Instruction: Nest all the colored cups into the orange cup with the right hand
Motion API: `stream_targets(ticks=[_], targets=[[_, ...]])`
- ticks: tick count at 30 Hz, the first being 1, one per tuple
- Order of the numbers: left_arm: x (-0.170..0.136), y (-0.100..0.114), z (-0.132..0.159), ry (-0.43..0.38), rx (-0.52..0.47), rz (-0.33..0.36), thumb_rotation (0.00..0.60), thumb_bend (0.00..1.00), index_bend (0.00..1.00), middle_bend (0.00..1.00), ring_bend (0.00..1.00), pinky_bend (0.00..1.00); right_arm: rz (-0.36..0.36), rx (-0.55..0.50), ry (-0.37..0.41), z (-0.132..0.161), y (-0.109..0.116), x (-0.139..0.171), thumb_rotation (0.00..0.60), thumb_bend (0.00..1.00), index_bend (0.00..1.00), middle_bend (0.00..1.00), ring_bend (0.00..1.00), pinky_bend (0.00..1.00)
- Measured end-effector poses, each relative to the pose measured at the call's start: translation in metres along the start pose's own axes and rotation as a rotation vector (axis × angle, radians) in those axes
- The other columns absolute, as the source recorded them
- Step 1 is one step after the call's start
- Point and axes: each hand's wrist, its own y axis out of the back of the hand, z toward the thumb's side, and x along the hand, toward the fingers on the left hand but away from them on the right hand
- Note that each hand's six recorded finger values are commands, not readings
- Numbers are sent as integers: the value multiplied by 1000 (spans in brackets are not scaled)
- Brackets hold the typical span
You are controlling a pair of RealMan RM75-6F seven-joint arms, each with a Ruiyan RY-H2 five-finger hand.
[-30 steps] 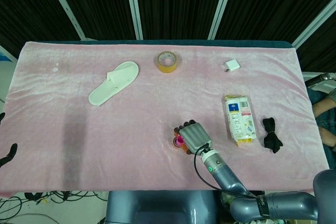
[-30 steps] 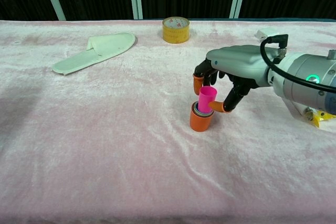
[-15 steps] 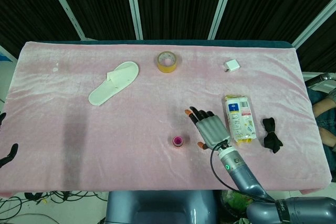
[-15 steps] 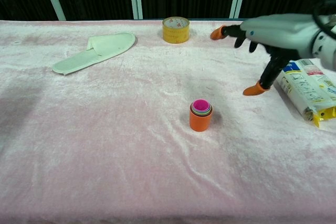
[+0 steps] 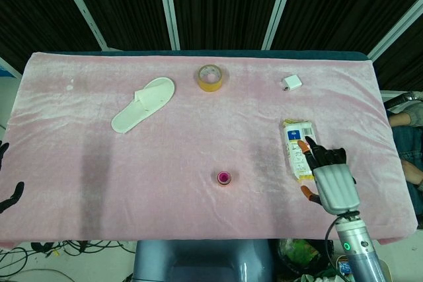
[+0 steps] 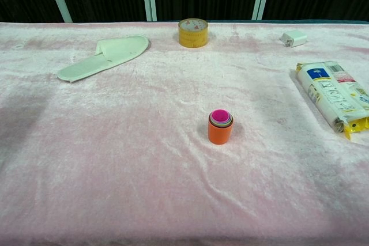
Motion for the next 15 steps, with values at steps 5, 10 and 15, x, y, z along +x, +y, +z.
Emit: stream_targets(ticks=[5, 10, 15], targets=[[-2, 0, 2, -7, 0, -1, 600, 342, 49, 44, 0, 0, -12, 57, -51, -25, -13, 21, 600, 91, 3, 41, 155, 229], [-2, -2, 2, -10, 2, -12, 600, 341, 49, 44, 0, 0, -27, 117, -81, -40, -23, 29, 600, 92, 3, 41, 154, 229], [-3, -4, 4, -16, 8, -19, 600, 342, 49, 44, 0, 0, -23, 121, -100, -49, -27, 30, 600, 92, 3, 41, 153, 229]])
